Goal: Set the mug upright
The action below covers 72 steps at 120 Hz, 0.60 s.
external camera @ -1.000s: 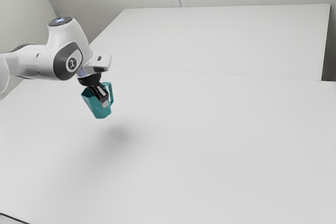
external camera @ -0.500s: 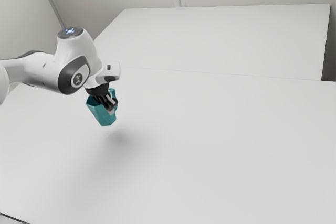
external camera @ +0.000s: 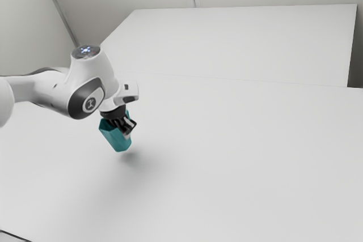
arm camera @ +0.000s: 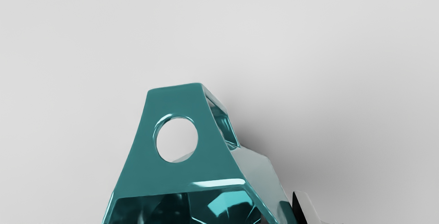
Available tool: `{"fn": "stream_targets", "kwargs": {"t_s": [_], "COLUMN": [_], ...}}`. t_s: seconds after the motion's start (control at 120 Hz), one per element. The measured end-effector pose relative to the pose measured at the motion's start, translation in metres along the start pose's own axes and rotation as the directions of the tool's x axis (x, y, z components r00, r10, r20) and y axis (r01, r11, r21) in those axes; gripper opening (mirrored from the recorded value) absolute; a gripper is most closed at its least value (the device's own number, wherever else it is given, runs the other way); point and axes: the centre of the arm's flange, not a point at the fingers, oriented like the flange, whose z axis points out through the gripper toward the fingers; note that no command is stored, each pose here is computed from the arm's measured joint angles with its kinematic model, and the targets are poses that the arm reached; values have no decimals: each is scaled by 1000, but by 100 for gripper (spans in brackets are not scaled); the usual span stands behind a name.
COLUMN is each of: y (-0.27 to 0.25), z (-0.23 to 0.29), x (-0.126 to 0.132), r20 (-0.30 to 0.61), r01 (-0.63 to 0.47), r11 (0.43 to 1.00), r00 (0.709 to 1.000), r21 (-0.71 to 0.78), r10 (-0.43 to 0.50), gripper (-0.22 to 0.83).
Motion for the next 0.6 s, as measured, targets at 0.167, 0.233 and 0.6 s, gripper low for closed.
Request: {"fn": "stream_targets", "kwargs": {"t_s": [0.167, 0.233, 0.6], "y": [8, 11, 14], "z": [11, 14, 38], "x": [-6, -7, -4], "r20": [7, 7, 26], "r01": [35, 42, 99], "r11": [999, 999, 995], "r00": [999, 999, 995], "r21": [-1, 5, 1], "r10": [-35, -42, -99], "gripper": [-16, -16, -16]}}
